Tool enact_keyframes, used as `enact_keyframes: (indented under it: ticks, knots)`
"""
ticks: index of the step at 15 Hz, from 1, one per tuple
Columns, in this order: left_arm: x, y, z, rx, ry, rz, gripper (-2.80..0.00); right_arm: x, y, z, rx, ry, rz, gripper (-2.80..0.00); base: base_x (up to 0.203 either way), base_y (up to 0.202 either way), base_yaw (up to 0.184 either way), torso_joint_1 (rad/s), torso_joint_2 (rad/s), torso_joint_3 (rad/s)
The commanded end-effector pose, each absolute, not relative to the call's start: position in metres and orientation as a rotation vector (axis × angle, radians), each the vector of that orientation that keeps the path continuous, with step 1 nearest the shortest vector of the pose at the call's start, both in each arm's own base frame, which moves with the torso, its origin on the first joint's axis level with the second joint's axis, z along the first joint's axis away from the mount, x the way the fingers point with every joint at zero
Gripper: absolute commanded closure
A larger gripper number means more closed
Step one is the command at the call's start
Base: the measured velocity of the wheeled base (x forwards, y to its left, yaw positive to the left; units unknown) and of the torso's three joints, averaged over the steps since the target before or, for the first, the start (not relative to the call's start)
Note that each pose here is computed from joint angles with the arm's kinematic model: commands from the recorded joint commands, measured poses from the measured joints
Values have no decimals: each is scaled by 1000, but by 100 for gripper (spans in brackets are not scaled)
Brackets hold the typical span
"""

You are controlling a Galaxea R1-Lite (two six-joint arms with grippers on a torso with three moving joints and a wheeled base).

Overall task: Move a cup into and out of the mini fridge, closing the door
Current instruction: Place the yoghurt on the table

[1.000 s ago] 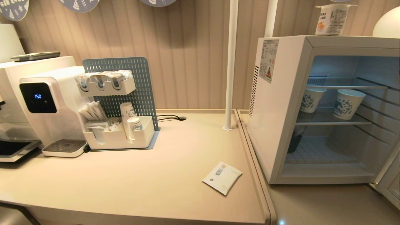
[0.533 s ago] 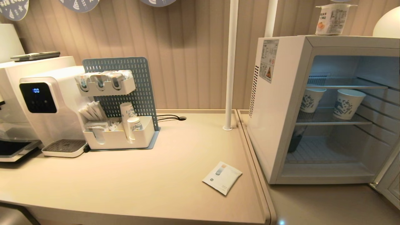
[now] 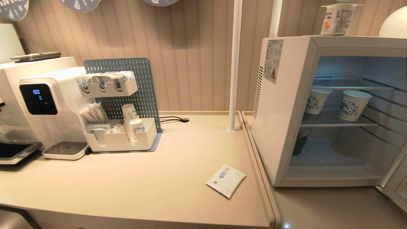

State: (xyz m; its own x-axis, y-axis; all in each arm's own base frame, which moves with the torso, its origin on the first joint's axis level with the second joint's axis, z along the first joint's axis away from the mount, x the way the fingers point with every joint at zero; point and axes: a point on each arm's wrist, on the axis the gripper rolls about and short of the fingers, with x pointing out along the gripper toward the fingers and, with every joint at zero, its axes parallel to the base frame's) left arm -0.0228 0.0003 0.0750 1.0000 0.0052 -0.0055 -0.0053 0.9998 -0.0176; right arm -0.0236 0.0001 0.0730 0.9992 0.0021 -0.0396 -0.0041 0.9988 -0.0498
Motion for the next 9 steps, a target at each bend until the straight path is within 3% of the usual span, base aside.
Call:
enact_keyframes:
  ticks: [1,7,9]
  knots:
    - [-23,0,75,-18,6,6,0,-23,0,73,-50,41,4,0,-99,0,-9,0,12,4]
    - [-23,0,75,-18,6,5,0,-23,0,73,-49,41,3,0,-188,0,2,2,0,2]
    - [-23,0,75,-18,6,6,0,-23,0,73,-49,42,3,0,-67,0,0,1,0,3]
